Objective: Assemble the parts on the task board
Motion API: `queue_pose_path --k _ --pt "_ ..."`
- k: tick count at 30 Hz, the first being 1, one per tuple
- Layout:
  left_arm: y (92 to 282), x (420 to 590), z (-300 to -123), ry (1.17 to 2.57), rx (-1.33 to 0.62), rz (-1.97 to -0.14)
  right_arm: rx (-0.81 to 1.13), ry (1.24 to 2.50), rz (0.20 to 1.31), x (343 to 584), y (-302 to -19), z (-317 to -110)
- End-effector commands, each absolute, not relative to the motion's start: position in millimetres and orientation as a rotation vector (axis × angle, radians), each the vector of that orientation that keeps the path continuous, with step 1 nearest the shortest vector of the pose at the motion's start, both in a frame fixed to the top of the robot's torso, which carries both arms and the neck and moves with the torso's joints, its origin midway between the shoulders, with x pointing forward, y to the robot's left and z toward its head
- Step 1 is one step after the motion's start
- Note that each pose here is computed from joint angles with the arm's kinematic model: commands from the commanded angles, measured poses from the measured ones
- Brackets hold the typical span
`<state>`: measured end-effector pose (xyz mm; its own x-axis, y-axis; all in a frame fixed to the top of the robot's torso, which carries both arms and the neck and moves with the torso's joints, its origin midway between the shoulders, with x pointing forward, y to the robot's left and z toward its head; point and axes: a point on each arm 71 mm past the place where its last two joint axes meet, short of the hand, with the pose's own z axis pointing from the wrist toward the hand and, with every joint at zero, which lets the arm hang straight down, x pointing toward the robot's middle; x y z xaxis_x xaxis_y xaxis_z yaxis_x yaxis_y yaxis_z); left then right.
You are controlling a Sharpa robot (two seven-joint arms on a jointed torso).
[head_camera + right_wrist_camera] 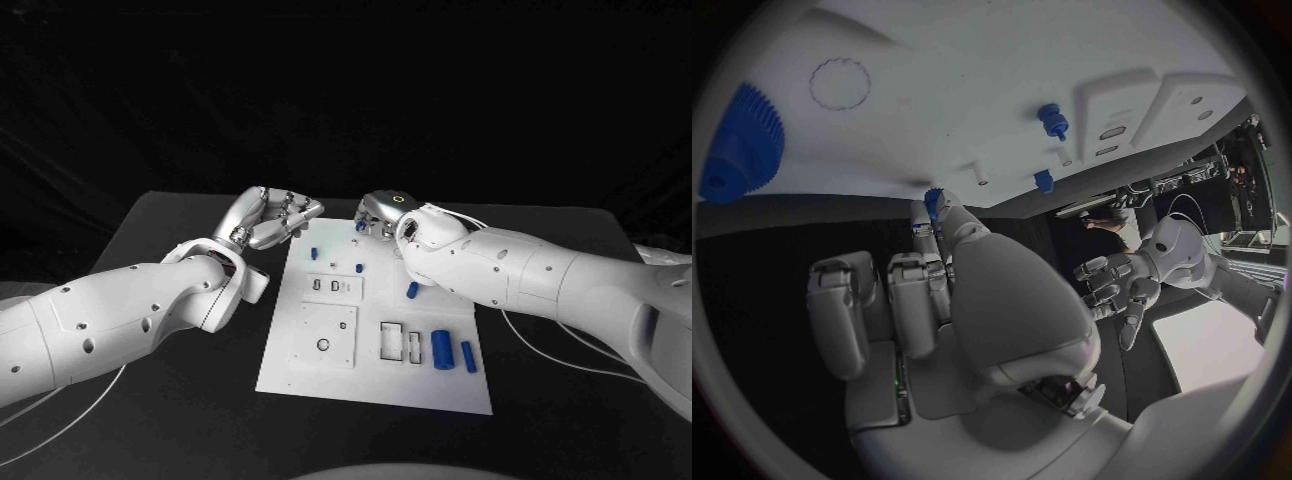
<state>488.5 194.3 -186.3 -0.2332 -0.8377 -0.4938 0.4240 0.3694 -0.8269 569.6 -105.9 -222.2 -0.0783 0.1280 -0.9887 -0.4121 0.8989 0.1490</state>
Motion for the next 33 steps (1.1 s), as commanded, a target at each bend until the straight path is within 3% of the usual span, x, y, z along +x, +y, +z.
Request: queue_pose_path --k 1,33 --pt "193.5 488.4 -183.6 1.334 -0.415 -1.244 -0.244 1.61 0.432 571.0 -106.7 -223.2" --pt "193.0 489.1 -182.5 1.333 -0.414 -1.244 -0.23 1.659 0.398 569.7 -105.0 -225.8"
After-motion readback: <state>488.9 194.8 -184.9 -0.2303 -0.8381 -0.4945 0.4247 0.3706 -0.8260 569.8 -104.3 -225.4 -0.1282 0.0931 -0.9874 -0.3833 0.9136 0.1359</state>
